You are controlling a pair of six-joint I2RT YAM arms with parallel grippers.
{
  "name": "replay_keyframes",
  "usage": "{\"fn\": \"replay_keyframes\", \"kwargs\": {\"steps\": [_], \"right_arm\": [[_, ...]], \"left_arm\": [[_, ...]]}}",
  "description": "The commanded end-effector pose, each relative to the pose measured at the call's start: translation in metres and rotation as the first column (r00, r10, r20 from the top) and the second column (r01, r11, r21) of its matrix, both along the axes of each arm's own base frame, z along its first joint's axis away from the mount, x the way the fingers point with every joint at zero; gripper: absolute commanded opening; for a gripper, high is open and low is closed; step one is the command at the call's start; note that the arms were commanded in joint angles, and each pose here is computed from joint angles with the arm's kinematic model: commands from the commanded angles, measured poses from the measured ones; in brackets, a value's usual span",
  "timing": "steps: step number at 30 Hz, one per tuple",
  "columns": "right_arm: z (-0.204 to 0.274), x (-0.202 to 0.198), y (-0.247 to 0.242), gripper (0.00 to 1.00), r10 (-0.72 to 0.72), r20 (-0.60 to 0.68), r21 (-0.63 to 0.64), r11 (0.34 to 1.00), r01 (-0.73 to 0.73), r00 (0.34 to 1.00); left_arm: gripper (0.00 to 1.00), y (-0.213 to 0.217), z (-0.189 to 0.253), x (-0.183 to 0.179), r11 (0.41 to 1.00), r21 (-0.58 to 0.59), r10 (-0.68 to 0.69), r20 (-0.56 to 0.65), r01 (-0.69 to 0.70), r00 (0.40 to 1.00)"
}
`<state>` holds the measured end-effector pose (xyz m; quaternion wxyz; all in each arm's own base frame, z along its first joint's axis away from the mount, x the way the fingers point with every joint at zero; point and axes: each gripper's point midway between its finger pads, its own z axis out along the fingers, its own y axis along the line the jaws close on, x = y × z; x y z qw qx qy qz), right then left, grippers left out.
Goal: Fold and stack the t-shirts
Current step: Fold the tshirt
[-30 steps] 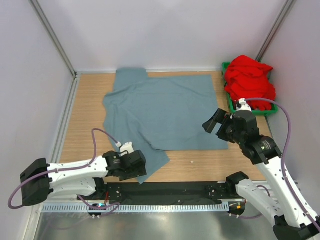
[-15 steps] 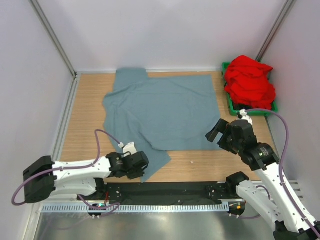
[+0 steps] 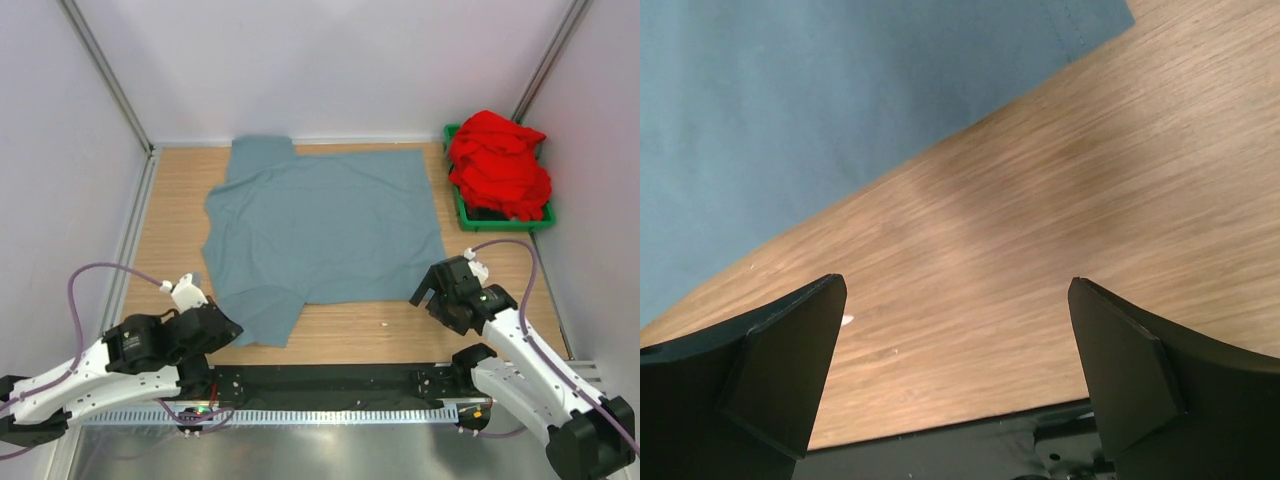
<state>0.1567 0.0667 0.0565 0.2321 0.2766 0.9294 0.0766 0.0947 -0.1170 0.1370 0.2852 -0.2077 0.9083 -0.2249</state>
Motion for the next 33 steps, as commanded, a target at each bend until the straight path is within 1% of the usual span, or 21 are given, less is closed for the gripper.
{"fn": "replay_keyframes", "kwargs": {"steps": [1, 4, 7, 11, 13, 15, 16, 17, 23, 25, 28, 31, 33], "right_arm": [[-0.003, 0.030, 0.003, 1.00, -0.096, 0.072, 0.024, 0.995, 0.095, 0.993], [-0.005, 0.036, -0.009, 1.00, -0.146, 0.091, -0.030, 0.988, 0.149, 0.985], [-0.006, 0.034, -0.024, 0.99, -0.191, 0.102, -0.087, 0.976, 0.200, 0.976], [-0.009, 0.038, -0.035, 0.95, -0.239, 0.132, -0.081, 0.964, 0.251, 0.962], [-0.013, 0.043, -0.035, 0.93, -0.241, 0.117, -0.066, 0.966, 0.250, 0.963], [-0.026, 0.042, -0.043, 0.91, -0.250, 0.063, -0.089, 0.963, 0.255, 0.966], [-0.028, 0.045, -0.039, 0.89, -0.246, 0.057, -0.061, 0.966, 0.249, 0.968], [-0.032, 0.046, -0.040, 0.85, -0.239, 0.040, -0.066, 0.968, 0.241, 0.970], [-0.033, 0.056, -0.048, 0.79, -0.264, 0.050, -0.089, 0.959, 0.268, 0.963], [-0.035, 0.057, -0.048, 0.79, -0.263, 0.043, -0.093, 0.959, 0.266, 0.964], [-0.039, 0.060, -0.048, 0.75, -0.263, 0.036, -0.100, 0.959, 0.265, 0.964], [-0.043, 0.064, -0.048, 0.67, -0.264, 0.046, -0.098, 0.959, 0.267, 0.963], [-0.050, 0.064, -0.049, 0.51, -0.260, 0.035, -0.110, 0.959, 0.263, 0.965]], "left_arm": [[0.01, 0.047, -0.008, -0.004, 0.987, 0.147, 0.068, 0.003, -0.068, 0.998], [0.01, 0.051, -0.010, -0.008, 0.987, 0.152, 0.054, -0.007, -0.053, 0.998], [0.02, 0.051, -0.005, -0.008, 0.989, 0.143, 0.047, 0.002, -0.046, 0.999], [0.03, 0.052, -0.002, -0.006, 0.987, 0.155, 0.038, 0.014, -0.040, 0.999], [0.03, 0.051, -0.003, -0.006, 0.986, 0.163, 0.032, 0.015, -0.034, 0.999], [0.03, 0.050, -0.004, -0.006, 0.985, 0.172, 0.027, 0.010, -0.029, 1.000], [0.03, 0.050, -0.005, -0.007, 0.984, 0.175, 0.026, 0.008, -0.027, 1.000], [0.03, 0.051, -0.005, -0.007, 0.983, 0.179, 0.028, 0.007, -0.029, 1.000], [0.03, 0.055, -0.002, -0.005, 0.987, 0.149, 0.058, 0.027, -0.061, 0.998], [0.03, 0.055, -0.002, -0.004, 0.987, 0.150, 0.058, 0.028, -0.062, 0.998], [0.02, 0.056, -0.004, -0.005, 0.983, 0.173, 0.058, 0.016, -0.059, 0.998], [0.01, 0.056, -0.004, -0.005, 0.982, 0.177, 0.062, 0.015, -0.063, 0.998], [0.00, 0.056, -0.004, -0.005, 0.982, 0.176, 0.063, 0.014, -0.064, 0.998]]}}
